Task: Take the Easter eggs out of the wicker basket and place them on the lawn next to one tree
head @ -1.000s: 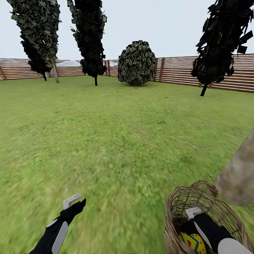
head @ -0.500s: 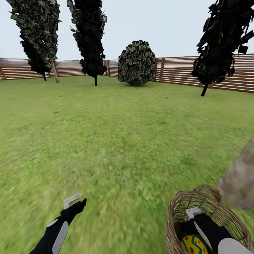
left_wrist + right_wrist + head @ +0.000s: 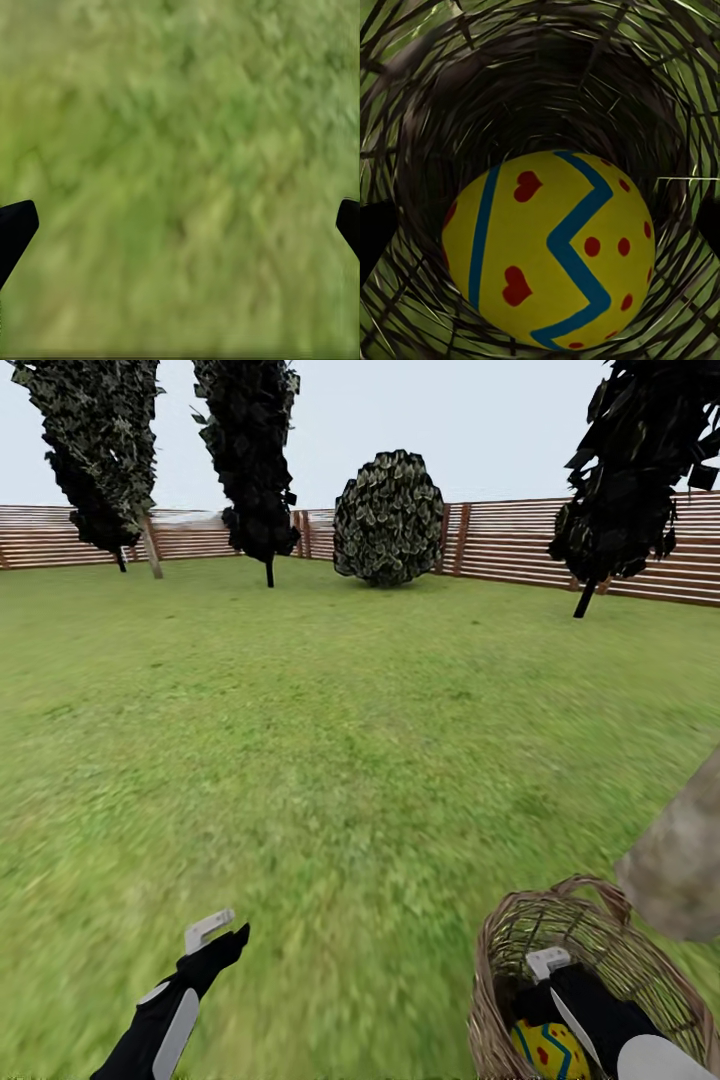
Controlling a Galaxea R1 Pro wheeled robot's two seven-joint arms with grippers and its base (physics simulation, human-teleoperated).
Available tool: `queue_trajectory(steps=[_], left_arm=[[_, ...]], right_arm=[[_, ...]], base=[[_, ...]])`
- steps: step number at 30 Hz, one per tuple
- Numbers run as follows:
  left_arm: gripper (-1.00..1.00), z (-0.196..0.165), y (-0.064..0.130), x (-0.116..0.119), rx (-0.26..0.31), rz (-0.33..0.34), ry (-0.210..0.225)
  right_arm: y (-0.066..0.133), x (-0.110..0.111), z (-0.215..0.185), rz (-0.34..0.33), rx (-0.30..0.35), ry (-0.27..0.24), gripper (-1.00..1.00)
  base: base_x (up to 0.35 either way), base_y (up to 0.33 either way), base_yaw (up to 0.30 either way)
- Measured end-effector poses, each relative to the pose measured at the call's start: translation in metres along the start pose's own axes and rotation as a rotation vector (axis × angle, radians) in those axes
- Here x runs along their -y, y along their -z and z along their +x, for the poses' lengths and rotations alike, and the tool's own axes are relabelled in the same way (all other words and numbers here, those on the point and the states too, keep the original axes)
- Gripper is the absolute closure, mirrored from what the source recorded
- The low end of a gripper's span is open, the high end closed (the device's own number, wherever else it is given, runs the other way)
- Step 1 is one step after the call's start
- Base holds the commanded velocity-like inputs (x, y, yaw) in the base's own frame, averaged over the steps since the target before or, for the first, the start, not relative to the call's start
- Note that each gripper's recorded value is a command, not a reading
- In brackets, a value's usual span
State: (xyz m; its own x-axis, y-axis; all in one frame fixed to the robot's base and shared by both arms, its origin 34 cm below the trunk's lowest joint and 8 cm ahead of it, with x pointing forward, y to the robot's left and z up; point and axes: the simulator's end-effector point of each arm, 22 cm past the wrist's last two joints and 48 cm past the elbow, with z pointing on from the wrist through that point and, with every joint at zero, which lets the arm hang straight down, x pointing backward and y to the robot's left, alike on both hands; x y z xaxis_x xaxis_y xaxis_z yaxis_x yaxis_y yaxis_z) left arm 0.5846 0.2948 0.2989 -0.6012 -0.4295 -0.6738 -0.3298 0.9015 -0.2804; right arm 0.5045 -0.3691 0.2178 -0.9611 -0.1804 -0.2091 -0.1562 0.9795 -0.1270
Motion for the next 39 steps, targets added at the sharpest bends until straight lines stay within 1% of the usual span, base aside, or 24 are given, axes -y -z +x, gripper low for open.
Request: queue_trajectory(steps=[4,10,13,16,22,31,39], left_arm=[[-1.00,0.008,-0.003,-0.003,-0.016,-0.007,-0.001],[-1.00,0.020,-0.008,-0.009,-0.038,-0.017,-0.002],[-1.00,0.027,-0.011,-0.012,-0.051,-0.023,-0.003],[-1.00,0.040,-0.013,-0.015,-0.076,-0.030,-0.005],[-1.00,0.056,-0.017,-0.014,-0.107,-0.028,-0.022],[-1.00,0.075,-0.023,-0.022,-0.141,-0.042,-0.025],[-1.00,0.091,-0.027,-0.030,-0.171,-0.056,-0.027]], right_arm=[[-0.006,0.001,0.007,0.000,-0.016,0.000,-1.00],[-0.014,0.008,0.017,0.007,-0.041,-0.001,-1.00],[-0.017,0.018,0.023,0.019,-0.053,-0.004,-1.00],[-0.020,0.025,0.029,0.025,-0.066,-0.008,-1.00],[-0.028,0.024,0.039,0.022,-0.090,-0.007,-1.00],[-0.041,0.013,0.052,0.008,-0.125,0.001,-1.00],[-0.052,0.010,0.066,0.004,-0.158,0.010,-1.00]], base=[[0.000,0.000,0.000],[0.000,0.000,0.000],[0.000,0.000,0.000],[0.000,0.000,0.000],[0.000,0.000,0.000],[0.000,0.000,0.000],[0.000,0.000,0.000]])
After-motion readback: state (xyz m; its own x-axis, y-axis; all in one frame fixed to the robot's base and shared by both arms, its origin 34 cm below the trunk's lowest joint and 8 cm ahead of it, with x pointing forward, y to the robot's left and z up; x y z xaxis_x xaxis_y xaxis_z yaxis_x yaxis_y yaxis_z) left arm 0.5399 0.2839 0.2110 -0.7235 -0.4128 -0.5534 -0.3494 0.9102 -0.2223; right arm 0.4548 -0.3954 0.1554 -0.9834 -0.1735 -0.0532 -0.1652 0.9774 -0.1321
